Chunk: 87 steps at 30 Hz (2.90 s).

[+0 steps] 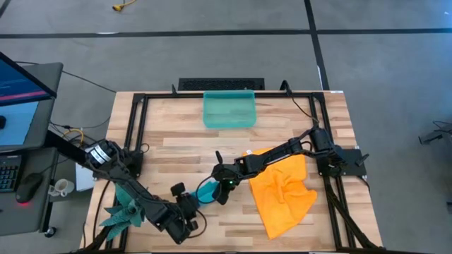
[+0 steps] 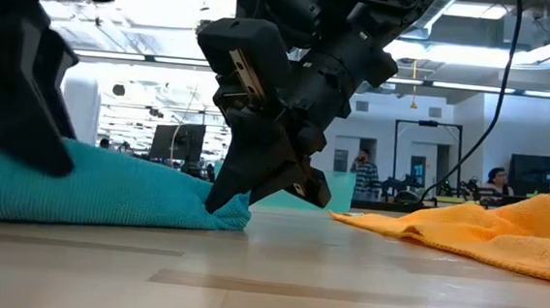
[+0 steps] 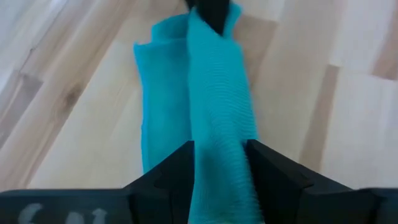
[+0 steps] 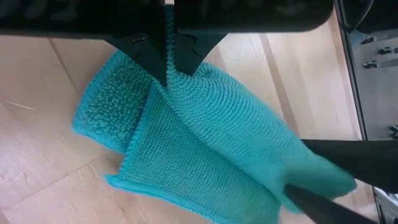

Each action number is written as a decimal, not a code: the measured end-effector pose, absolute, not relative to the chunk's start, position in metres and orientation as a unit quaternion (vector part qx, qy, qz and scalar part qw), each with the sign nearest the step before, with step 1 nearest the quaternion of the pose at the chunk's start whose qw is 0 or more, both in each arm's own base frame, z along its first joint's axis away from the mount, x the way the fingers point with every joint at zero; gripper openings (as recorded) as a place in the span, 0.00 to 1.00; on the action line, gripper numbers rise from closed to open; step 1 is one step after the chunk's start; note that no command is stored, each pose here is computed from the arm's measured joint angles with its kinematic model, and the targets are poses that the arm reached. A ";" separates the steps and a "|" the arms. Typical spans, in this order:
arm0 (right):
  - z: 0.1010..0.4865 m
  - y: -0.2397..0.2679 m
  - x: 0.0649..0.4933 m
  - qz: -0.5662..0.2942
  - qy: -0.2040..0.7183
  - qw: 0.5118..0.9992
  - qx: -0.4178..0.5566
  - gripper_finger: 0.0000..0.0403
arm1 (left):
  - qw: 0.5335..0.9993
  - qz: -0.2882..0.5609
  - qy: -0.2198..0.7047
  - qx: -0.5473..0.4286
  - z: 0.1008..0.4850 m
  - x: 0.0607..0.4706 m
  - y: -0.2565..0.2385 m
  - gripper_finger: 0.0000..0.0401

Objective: Roll microfiber towels into tight, uniform cylinder then place into a basket
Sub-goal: Roll the blue microfiber cloth

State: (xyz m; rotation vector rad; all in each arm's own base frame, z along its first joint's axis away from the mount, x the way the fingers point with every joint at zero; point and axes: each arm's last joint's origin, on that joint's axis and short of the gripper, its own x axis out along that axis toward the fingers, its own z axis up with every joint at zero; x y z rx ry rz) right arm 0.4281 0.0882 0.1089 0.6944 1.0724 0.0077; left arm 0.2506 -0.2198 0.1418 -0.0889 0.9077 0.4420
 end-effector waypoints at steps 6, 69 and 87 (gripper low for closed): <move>0.109 0.092 0.427 0.017 0.504 0.800 0.324 0.04 | 0.864 0.240 0.437 -0.068 0.130 0.245 -0.210 0.34; 0.125 0.082 0.430 0.067 0.483 0.815 0.315 0.18 | 0.866 0.241 0.394 -0.190 0.104 0.216 -0.189 0.34; 0.137 0.079 0.429 0.083 0.473 0.832 0.277 0.18 | 0.866 0.235 0.396 -0.193 0.103 0.216 -0.190 0.34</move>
